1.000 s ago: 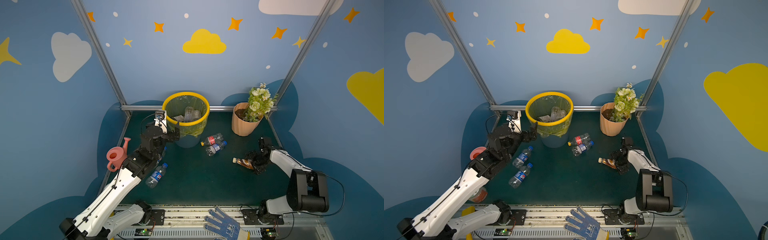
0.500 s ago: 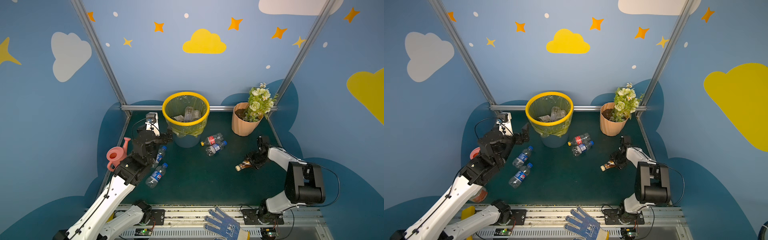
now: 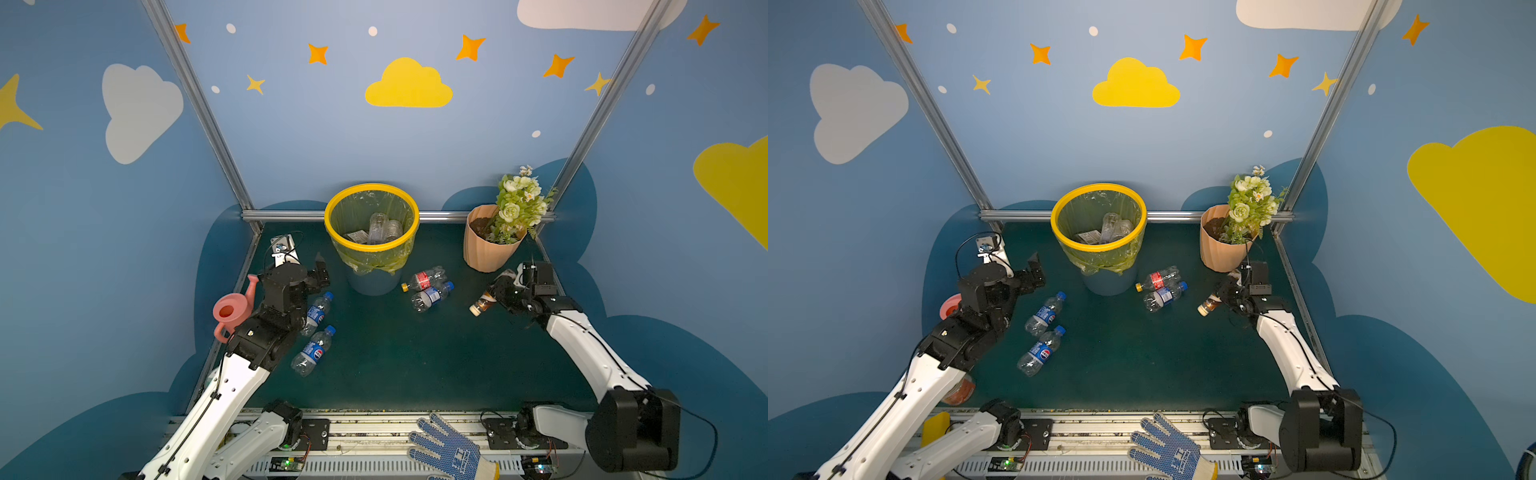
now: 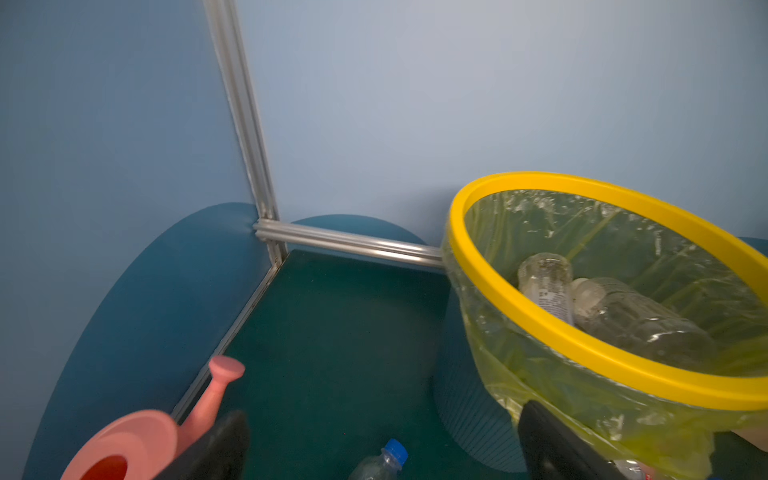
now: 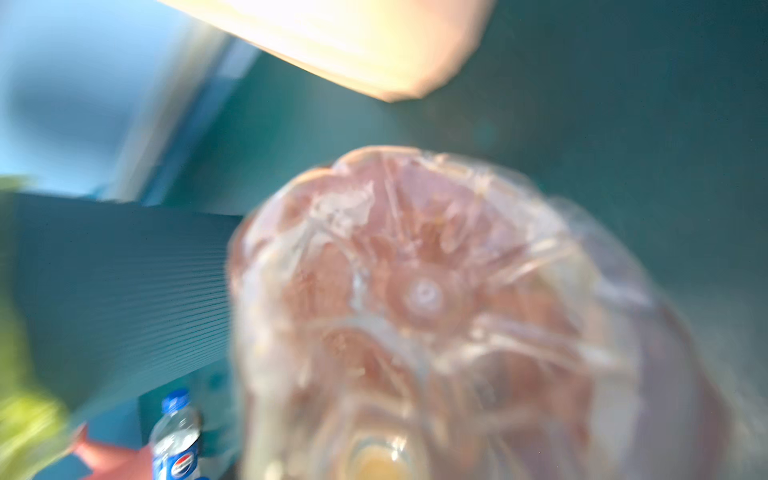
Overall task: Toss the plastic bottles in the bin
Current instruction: 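Lift the Nescafe bottle over the bin with the right gripper while the left lowers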
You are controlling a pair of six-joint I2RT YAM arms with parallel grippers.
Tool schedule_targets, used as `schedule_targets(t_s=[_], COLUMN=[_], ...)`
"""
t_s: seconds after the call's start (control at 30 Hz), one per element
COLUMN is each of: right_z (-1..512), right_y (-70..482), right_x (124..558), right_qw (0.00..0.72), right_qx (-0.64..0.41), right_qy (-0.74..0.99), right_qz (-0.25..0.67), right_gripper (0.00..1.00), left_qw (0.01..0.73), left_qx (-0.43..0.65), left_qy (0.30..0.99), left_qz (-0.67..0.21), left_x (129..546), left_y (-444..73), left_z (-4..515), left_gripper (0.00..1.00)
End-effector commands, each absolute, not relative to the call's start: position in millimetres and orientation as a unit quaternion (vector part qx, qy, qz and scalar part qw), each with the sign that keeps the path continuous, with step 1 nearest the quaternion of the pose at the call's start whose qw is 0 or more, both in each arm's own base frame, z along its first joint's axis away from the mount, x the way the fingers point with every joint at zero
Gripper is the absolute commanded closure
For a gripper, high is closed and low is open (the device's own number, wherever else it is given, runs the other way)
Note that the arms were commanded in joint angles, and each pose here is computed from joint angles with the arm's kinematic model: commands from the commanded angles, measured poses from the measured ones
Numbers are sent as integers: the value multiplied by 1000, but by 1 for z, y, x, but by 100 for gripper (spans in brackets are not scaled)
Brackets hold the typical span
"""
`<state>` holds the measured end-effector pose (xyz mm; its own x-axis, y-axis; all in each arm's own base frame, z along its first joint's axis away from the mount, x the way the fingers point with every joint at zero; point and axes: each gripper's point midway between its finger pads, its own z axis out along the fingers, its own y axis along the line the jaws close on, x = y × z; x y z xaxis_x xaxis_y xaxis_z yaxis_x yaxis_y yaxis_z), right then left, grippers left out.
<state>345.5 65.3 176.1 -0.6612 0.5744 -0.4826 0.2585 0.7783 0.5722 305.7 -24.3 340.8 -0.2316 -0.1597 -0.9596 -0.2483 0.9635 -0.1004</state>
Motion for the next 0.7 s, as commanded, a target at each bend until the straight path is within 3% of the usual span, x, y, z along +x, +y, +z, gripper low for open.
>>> schedule_targets(t_s=[0.0,0.37,0.5,0.67], right_z=[254,487,546,567], right_y=[73,96,125,191], right_x=[360,355,352,367], right_qw=[450,679,707,686], right_qx=[160,27,-29,-97], right_qy=[840,649,589,567], right_qz=[257,342,391,446], right_gripper=[51,46,46,46], left_qw=[576,506,483,471], left_qx=[-188,-250,-261,-262], left_qy=[794,823,834,841], left_qz=[51,59,53,44], left_x=[297,286,282,280], left_y=[-2,20,20,17], left_z=[320,265,244,234], left_gripper=[0,0,0,0])
